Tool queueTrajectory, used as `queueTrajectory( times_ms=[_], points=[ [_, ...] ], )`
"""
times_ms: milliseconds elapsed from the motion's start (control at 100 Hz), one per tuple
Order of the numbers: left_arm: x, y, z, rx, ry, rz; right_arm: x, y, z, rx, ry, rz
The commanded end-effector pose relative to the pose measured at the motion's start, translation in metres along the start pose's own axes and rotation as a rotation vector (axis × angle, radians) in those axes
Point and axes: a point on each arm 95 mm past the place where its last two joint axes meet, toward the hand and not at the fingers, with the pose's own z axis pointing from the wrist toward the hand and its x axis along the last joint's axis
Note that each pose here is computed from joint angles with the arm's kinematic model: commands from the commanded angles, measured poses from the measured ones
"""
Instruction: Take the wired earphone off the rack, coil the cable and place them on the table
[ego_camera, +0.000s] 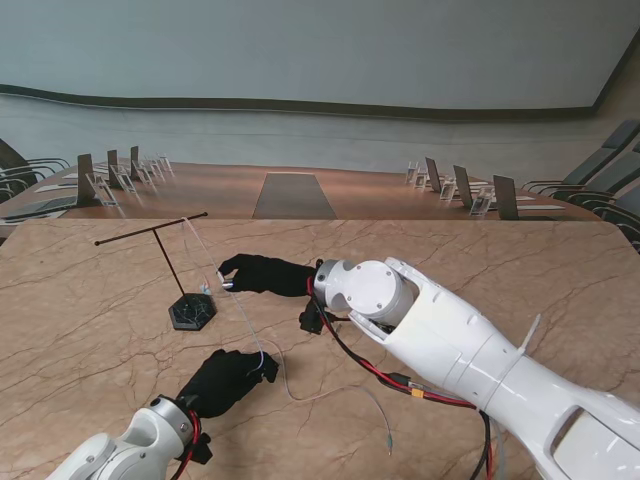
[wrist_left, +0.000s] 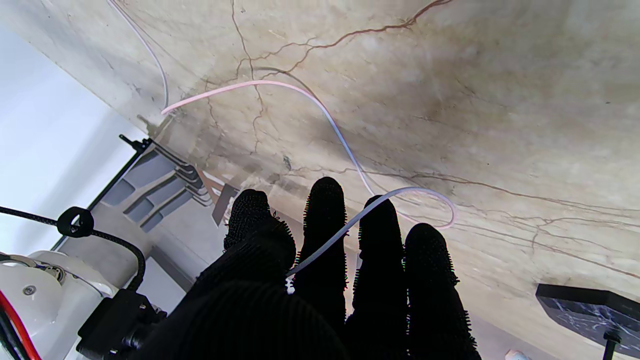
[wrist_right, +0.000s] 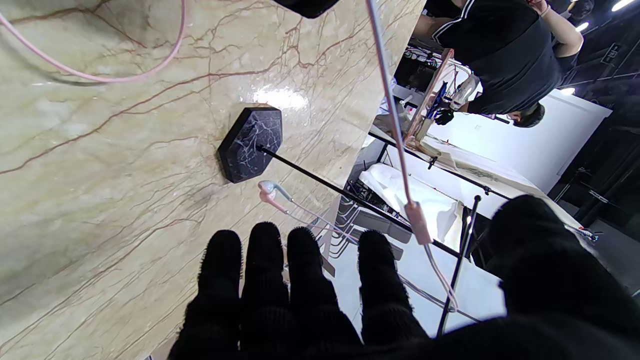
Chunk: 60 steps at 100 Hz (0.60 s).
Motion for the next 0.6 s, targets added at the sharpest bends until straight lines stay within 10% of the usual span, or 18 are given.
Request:
queueTrajectory(
  times_ms=[0, 590],
  points=[
    [0.0023, 0.0029, -0.0011, -0.011, -0.002, -0.007, 0.0064, -0.0032, 0.0036, 0.007, 0.019, -0.004],
    [0.0026, 0.0024, -0.0005, -0.023, -0.008, -0.006, 0.0142, -0.0122, 0.0125, 0.048, 0.028, 0.009]
  ],
)
